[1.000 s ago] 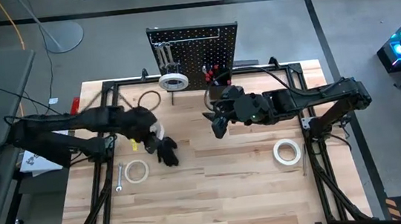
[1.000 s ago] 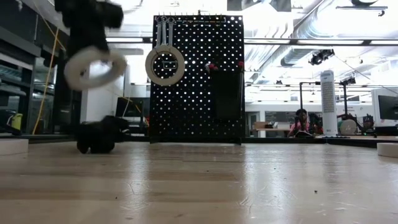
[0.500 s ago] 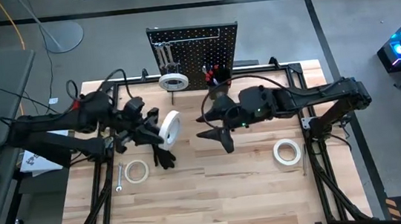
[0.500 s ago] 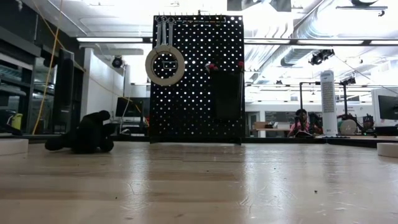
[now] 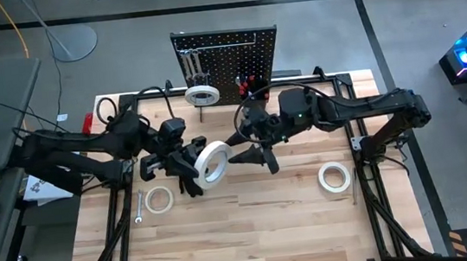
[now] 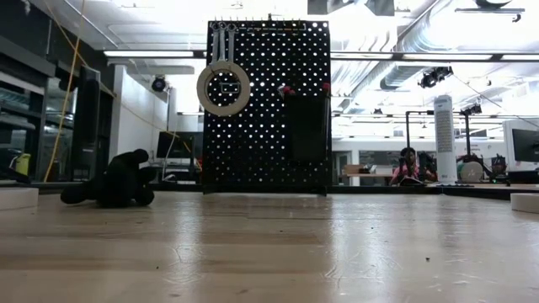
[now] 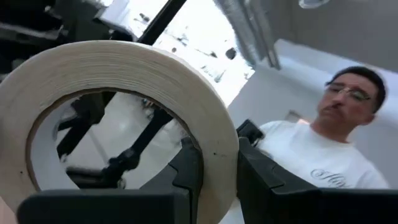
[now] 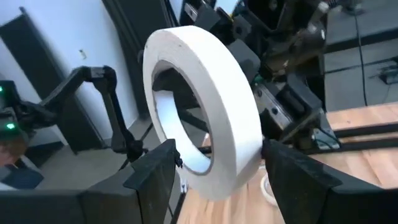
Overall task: Hang tools onto peg board
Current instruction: Hang the top left tape on the peg board
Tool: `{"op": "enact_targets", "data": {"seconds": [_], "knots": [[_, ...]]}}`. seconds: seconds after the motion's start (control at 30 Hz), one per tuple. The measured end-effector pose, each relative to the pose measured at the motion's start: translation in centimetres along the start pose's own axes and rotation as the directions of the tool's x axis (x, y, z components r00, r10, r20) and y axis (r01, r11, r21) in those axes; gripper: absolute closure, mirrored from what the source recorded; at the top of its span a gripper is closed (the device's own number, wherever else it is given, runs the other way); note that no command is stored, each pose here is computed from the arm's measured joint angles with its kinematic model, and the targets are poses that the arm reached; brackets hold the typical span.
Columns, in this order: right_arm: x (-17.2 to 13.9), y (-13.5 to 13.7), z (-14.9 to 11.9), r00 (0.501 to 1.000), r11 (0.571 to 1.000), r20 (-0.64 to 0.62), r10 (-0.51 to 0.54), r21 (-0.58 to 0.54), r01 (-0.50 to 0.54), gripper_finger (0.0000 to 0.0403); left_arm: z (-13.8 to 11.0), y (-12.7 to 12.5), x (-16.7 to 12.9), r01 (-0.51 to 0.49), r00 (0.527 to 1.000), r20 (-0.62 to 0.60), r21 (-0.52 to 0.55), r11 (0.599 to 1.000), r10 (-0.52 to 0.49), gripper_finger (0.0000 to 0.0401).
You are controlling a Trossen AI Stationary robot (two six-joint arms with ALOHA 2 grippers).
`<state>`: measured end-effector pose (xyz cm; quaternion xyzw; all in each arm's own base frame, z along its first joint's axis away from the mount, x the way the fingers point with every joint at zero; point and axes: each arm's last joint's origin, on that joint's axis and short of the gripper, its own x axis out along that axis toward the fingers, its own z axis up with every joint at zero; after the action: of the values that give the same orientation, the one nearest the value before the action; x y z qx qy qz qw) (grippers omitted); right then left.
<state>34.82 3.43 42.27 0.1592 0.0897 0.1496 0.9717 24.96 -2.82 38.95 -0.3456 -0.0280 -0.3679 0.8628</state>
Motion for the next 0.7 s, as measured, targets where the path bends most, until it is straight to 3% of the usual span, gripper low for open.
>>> {"op": "enact_targets", "data": {"seconds": [0.4, 0.5, 0.63, 0.7], "knots": [[1.2, -0.2, -0.4, 0.997, 0.997, 0.006, 0.076, 0.021, -0.076, 0.0186, -0.3, 0.9, 0.7, 0.019, 1.0, 0.008, 0.014, 1.0, -0.019, 0.0341], [1.3, -0.2, -0.5, 0.997, 0.997, -0.005, 0.075, 0.02, -0.075, 0.0237, 0.0, 0.9, 0.4, 0.022, 1.0, 0.003, 0.014, 1.0, -0.022, 0.0341], [1.1, -0.1, -0.6, 0.993, 0.994, -0.032, 0.113, 0.009, -0.113, 0.0347, 0.3, 0.9, 0.0, 0.035, 0.999, -0.023, -0.006, 0.999, -0.035, 0.0341], [0.8, 0.0, -0.6, 0.993, 0.994, -0.043, 0.106, -0.002, -0.106, 0.0351, 0.4, 1.1, -0.2, 0.01, 1.0, -0.024, -0.022, 1.0, -0.011, 0.0341]]}}
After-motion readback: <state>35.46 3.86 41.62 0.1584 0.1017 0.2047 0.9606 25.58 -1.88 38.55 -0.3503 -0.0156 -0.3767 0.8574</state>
